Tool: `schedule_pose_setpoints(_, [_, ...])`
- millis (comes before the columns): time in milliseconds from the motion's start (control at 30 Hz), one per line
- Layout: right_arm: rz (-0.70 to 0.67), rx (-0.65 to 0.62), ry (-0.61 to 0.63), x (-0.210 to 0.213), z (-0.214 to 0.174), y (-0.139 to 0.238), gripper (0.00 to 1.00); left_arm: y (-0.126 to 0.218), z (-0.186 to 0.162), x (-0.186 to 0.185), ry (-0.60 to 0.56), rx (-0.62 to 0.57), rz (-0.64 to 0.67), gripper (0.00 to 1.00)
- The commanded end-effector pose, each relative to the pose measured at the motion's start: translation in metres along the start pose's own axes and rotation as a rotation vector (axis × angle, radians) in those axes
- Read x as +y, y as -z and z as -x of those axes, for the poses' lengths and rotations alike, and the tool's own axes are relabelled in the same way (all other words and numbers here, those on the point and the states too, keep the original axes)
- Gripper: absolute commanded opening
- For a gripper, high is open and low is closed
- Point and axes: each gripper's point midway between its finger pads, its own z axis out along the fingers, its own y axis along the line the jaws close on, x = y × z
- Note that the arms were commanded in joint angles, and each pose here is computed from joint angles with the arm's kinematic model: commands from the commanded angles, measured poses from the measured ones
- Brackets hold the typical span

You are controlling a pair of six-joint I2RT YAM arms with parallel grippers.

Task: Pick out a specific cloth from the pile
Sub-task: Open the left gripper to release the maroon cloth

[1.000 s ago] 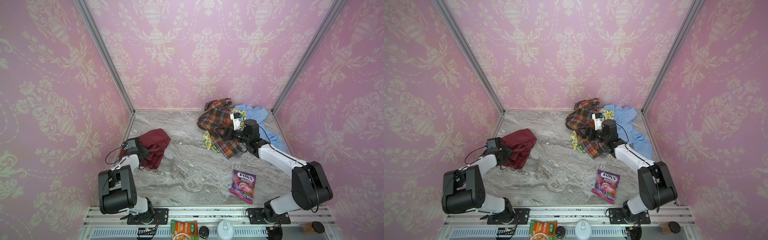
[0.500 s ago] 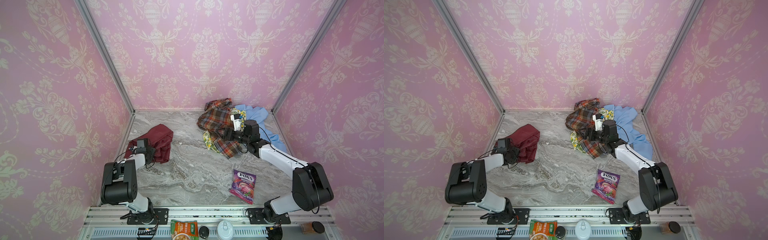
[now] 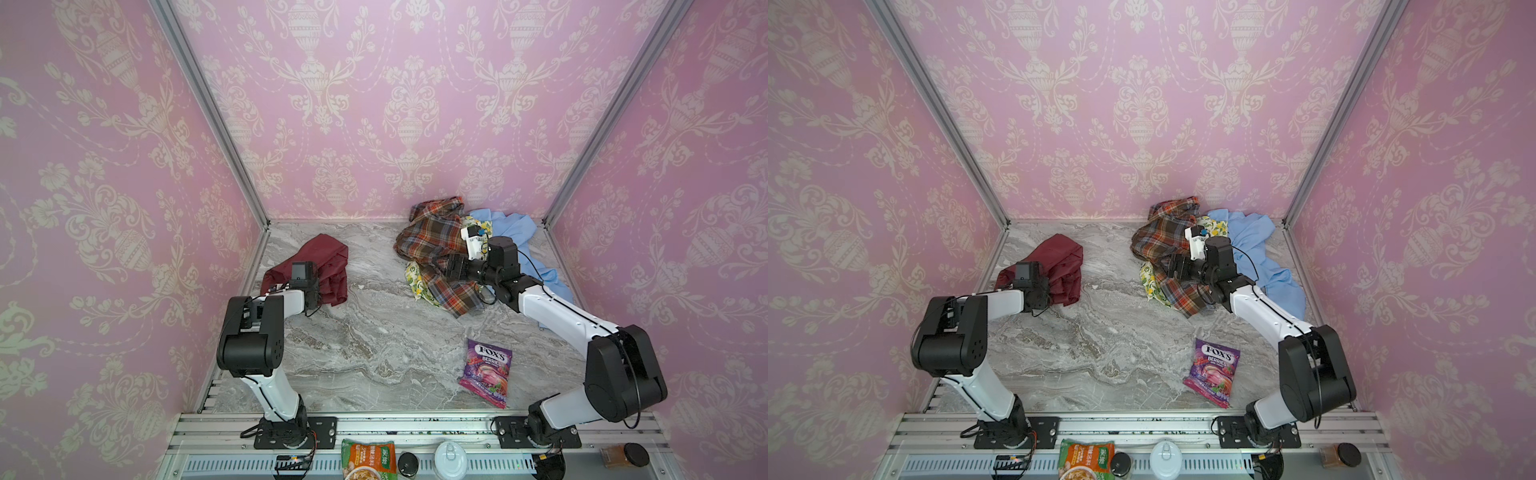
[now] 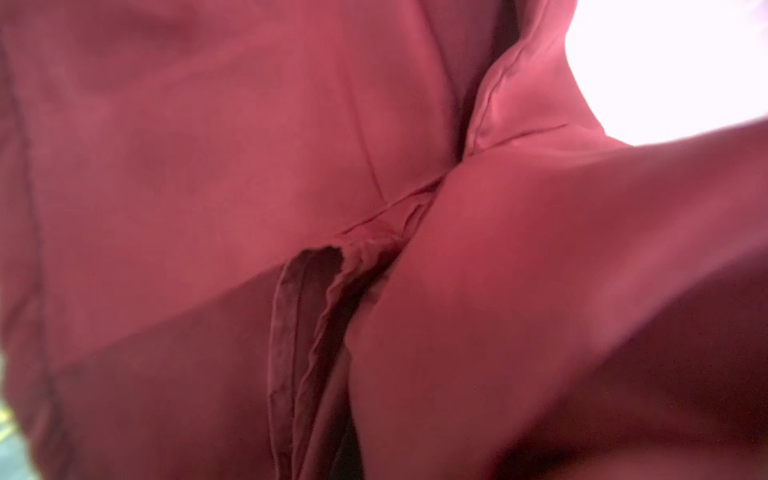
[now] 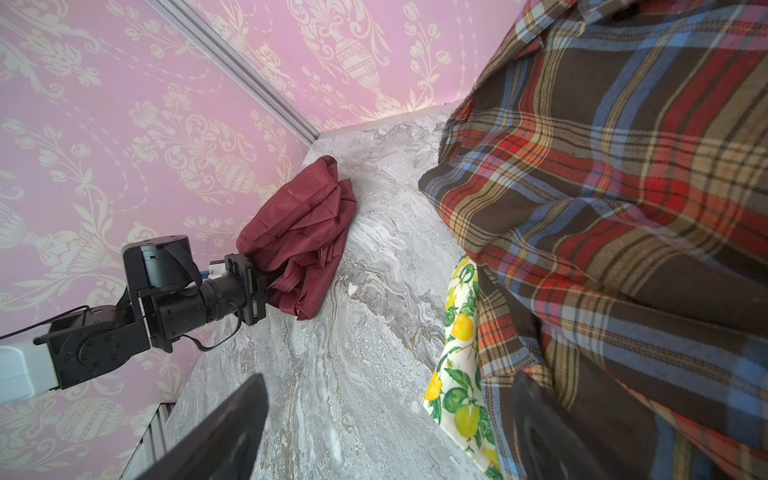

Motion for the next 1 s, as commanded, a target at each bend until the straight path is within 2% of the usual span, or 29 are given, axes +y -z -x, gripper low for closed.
schedule_pose_setpoints(0, [0.011,-0.022,0.042,0.012,0.014,0.004,0.92,-0.011,0.005,0.000,0.051,-0.038,0.048,0.00])
schedule_pose_setpoints(333, [0.005,-0.018,0.053,0.011,0.013,0.004,0.92,-0.024,0.006,-0.023,0.004,-0.036,0.079,0.02])
schedule_pose_setpoints(533, [0.005,-0.022,0.068,0.014,0.013,0.011,0.93,-0.014,0.012,-0.025,-0.038,-0.044,0.089,0.19])
schedule_pose_setpoints(667, [0.005,-0.030,0.078,0.016,0.013,0.016,0.93,-0.004,0.028,-0.025,-0.083,-0.056,0.092,0.25])
schedule_pose_setpoints(767, [0.019,-0.031,0.081,0.020,0.013,0.019,0.94,-0.001,0.038,-0.031,-0.145,-0.028,0.072,0.41])
schedule_pose_setpoints(967, [0.037,-0.049,0.087,0.026,0.016,0.024,0.95,-0.011,0.045,-0.039,-0.268,0.104,0.024,0.63])
